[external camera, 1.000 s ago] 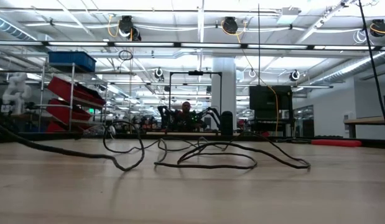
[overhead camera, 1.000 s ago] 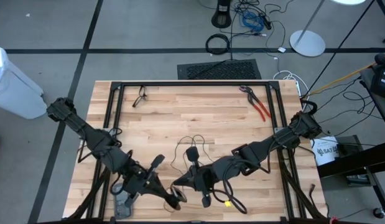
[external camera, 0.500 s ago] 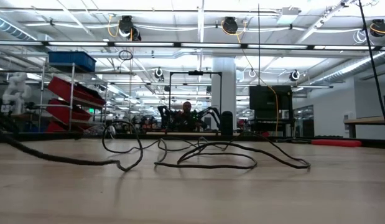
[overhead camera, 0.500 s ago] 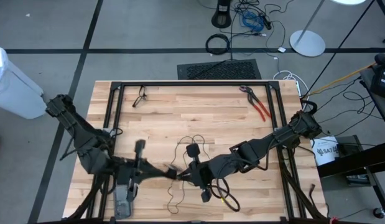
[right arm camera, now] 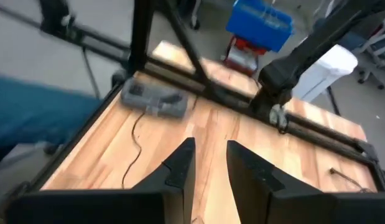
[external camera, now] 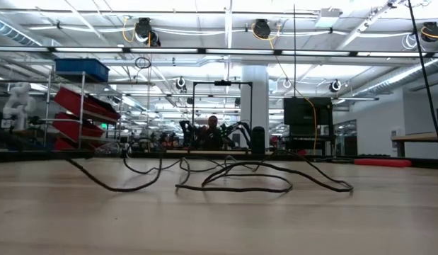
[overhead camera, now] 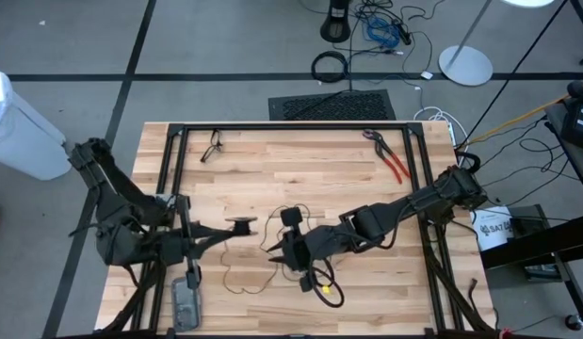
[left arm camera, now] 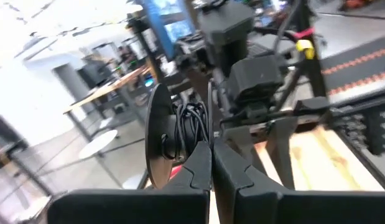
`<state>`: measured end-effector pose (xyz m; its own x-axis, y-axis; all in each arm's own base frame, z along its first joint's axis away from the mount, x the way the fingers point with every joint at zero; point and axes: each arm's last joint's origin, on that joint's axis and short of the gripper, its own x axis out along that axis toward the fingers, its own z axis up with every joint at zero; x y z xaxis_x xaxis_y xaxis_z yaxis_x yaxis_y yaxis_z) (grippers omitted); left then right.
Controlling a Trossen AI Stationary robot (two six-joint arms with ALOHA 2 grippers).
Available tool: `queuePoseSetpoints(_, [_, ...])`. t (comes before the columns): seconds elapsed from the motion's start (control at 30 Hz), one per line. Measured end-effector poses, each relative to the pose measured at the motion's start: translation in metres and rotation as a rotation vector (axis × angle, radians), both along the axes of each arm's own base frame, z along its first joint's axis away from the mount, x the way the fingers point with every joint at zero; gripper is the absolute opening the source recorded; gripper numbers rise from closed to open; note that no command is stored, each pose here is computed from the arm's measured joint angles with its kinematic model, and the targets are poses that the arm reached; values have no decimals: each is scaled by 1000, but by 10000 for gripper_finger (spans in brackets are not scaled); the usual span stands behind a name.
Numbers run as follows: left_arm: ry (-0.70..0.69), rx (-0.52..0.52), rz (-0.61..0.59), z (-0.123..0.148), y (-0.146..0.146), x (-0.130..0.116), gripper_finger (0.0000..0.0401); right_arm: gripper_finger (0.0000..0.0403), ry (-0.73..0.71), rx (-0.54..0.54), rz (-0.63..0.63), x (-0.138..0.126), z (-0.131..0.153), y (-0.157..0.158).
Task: Coil cords
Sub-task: Coil the black wire onto the spool
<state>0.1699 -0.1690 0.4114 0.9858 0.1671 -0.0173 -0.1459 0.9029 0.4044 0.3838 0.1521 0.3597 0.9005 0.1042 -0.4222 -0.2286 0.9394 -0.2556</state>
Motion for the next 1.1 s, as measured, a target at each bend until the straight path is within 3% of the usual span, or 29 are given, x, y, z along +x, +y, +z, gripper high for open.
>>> queuePoseSetpoints(0.2, [-17,-88,17,4,3,-13,2,80,-151,39,-5,29,-12,6])
queuePoseSetpoints(0.4, [-9,-96,-20,6,4,-24,2,80,-190,25,-22,61,-47,3])
queuePoseSetpoints(0.6, [-3,-92,-30,6,4,-28,2,80,-222,77,-26,84,-73,-5])
queuePoseSetpoints(0.8, [-1,-89,-32,6,4,-28,2,87,-236,82,-39,98,-95,-11])
queuePoseSetpoints(1.1, [-1,-89,-32,6,4,-28,2,126,-241,142,-23,102,-97,-16])
